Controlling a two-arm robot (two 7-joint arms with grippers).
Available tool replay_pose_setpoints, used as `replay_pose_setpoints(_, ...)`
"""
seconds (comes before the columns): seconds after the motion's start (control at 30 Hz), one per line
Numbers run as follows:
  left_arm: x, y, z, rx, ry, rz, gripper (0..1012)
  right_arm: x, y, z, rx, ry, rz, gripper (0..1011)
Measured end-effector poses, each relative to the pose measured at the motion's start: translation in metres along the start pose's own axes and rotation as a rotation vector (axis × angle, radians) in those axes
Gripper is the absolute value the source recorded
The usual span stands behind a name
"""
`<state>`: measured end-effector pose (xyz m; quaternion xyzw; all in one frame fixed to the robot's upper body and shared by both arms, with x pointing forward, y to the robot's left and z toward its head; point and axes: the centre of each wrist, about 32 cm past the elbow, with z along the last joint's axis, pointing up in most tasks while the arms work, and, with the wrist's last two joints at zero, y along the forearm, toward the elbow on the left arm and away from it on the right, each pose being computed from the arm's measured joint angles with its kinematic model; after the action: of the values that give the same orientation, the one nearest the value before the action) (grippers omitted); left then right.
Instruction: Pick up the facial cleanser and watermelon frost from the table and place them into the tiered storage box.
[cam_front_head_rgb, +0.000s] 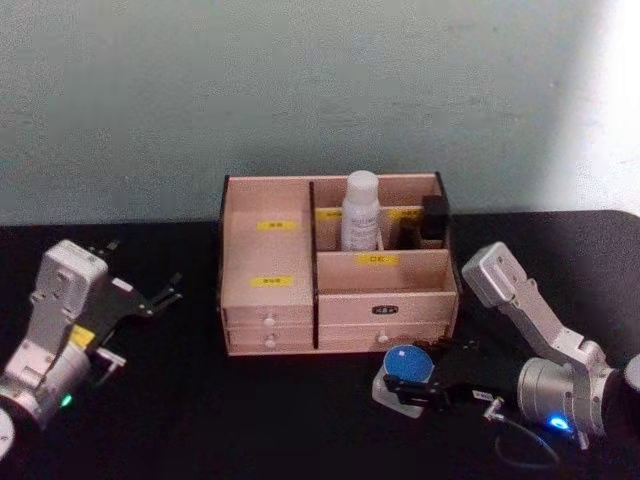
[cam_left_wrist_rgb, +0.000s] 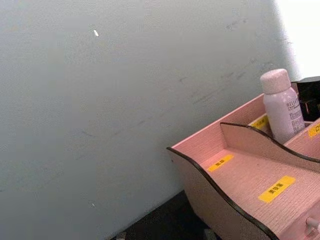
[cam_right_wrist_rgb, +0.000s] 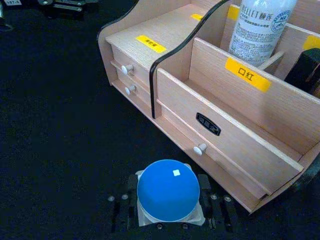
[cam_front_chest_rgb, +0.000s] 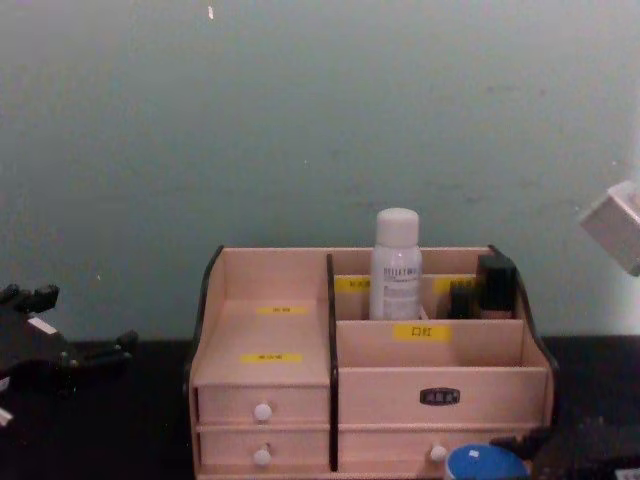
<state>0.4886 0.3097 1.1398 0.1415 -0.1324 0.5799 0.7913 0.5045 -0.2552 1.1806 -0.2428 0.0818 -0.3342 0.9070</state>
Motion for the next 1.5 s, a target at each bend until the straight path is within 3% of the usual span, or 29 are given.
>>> replay_pose_setpoints(0.43,0.0000,0.0000,0.0000,0.000,0.000,0.000,1001,-0.001,-0.002,0.000,0.010,0.006,0.003,715)
replay_pose_setpoints(0.77,0.0000,0.0000,0.0000,0.000,0.000,0.000,1001,-0.003,-0.014,0.015,0.078,-0.005,0.015,715)
replay_pose_setpoints(1.17,0.0000,0.0000,0.0000,0.000,0.000,0.000,1001,0.002,-0.019,0.052,0.201,-0.042,-0.004,715)
replay_pose_setpoints(1.37,0.0000,0.0000,0.0000,0.000,0.000,0.000,1002,0.006,-0.011,0.070,0.239,-0.056,-0.009,715)
replay_pose_setpoints(1.5,0.0000,0.0000,0.0000,0.000,0.000,0.000,1001,0.011,0.003,0.083,0.249,-0.062,-0.008,715)
